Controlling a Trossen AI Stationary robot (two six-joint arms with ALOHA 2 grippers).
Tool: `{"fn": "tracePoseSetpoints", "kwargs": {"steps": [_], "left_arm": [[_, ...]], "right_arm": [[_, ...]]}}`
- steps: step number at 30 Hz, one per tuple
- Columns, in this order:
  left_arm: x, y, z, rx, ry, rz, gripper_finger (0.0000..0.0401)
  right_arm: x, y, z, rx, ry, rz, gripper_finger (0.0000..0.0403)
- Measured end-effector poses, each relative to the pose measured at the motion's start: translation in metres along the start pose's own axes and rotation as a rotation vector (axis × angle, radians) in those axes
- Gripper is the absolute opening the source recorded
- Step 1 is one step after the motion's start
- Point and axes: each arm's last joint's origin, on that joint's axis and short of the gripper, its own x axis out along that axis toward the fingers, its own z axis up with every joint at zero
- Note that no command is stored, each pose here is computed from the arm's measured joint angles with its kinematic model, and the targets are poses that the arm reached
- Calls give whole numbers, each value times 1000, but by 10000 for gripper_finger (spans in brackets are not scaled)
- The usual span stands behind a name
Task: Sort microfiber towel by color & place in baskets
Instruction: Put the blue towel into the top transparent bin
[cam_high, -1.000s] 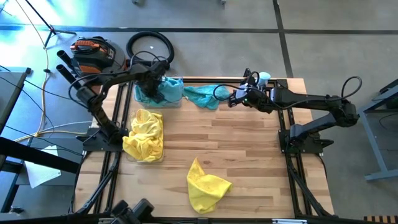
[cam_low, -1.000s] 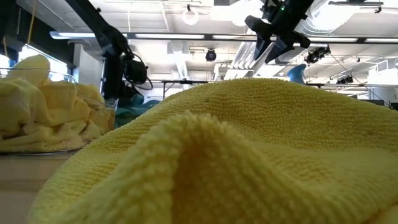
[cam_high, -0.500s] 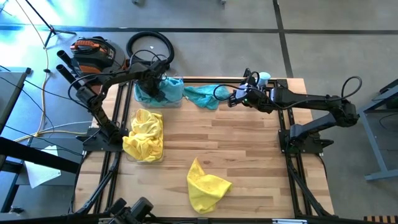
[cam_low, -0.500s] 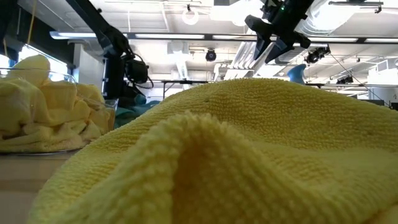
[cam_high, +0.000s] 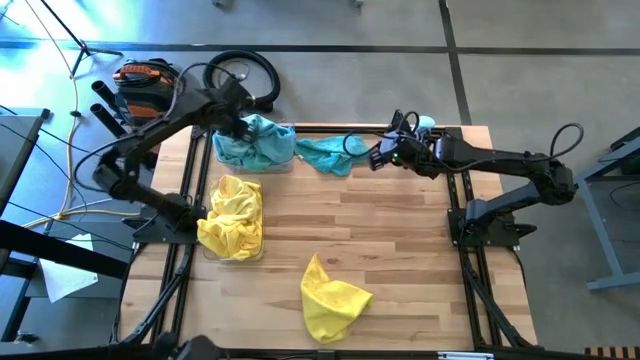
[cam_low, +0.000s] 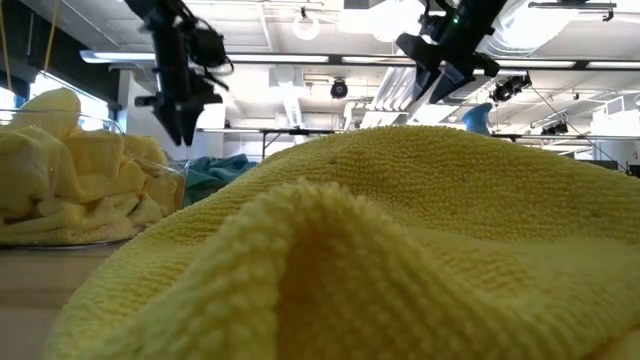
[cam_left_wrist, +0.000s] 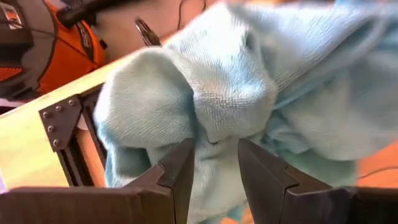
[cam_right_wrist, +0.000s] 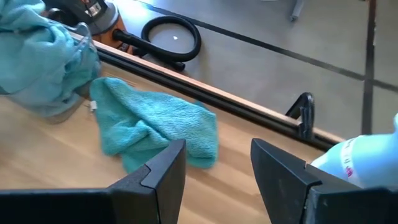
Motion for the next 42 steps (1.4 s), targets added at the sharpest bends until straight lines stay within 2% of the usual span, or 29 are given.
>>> {"fn": "tracePoseSetpoints", "kwargs": {"steps": [4,8,12,17,24,28,35,42], "left_arm": [[-21,-1,2,-91,-147,-47,115],[-19,-10,15,-135,-242,-136,112],[14,-19,22,-196,-149,-116,95],[58,-27,15,-277,-14,-72,76],[115,-35,3,-316,83,-61,70],[131,-39,0,-326,118,-58,69],[126,-36,3,-356,89,-71,69],[80,-24,4,-380,-15,-119,69]], "right_arm": [[4,-5,3,-48,1,-22,179],[8,-9,6,-80,9,-32,179],[9,-10,6,-123,25,-13,179],[9,-10,6,-149,33,0,179],[9,-10,5,-176,38,5,179],[9,-10,5,-180,38,5,179],[9,-10,5,-204,37,5,179],[9,-10,5,-206,37,6,179]]}}
